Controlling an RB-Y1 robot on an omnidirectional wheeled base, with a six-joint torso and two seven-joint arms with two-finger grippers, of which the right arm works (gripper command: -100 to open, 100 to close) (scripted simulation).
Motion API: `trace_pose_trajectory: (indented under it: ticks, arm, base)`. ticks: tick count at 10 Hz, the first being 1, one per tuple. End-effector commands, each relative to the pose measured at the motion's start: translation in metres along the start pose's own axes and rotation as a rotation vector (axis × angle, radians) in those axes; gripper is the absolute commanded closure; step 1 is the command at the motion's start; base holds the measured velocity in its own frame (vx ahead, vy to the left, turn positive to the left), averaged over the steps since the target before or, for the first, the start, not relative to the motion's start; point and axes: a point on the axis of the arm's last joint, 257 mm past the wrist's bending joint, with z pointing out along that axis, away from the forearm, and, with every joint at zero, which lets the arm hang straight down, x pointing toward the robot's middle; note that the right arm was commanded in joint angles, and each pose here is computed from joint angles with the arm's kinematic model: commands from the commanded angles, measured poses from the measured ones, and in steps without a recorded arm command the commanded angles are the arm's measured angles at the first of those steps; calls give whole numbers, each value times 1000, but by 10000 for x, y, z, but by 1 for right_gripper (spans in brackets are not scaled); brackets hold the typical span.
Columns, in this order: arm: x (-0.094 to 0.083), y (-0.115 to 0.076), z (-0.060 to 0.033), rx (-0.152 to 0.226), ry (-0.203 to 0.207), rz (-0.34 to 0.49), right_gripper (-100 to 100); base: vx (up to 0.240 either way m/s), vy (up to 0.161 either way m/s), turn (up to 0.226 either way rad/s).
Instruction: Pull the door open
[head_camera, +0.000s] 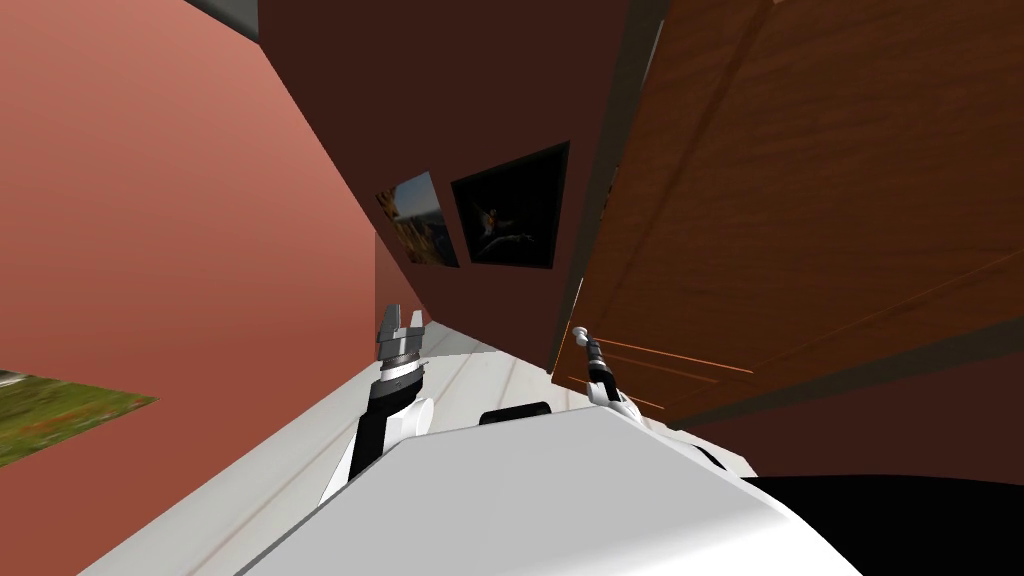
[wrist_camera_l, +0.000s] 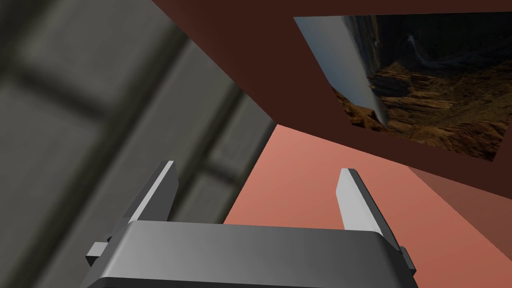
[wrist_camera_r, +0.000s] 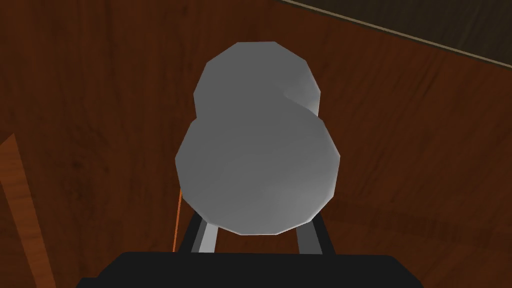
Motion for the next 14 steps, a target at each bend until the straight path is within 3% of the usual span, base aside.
trace_pose_trajectory:
  ticks: [1,9,14]
  arm:
    - [124,5,1,-1,13,64,100]
    - [66,-10,0,2,-5,260,100]
    - [66,-10,0,2,-5,260,100]
  base:
    - [-26,-12,32]
    - [-28,-8,45]
    - [-1,3,-4]
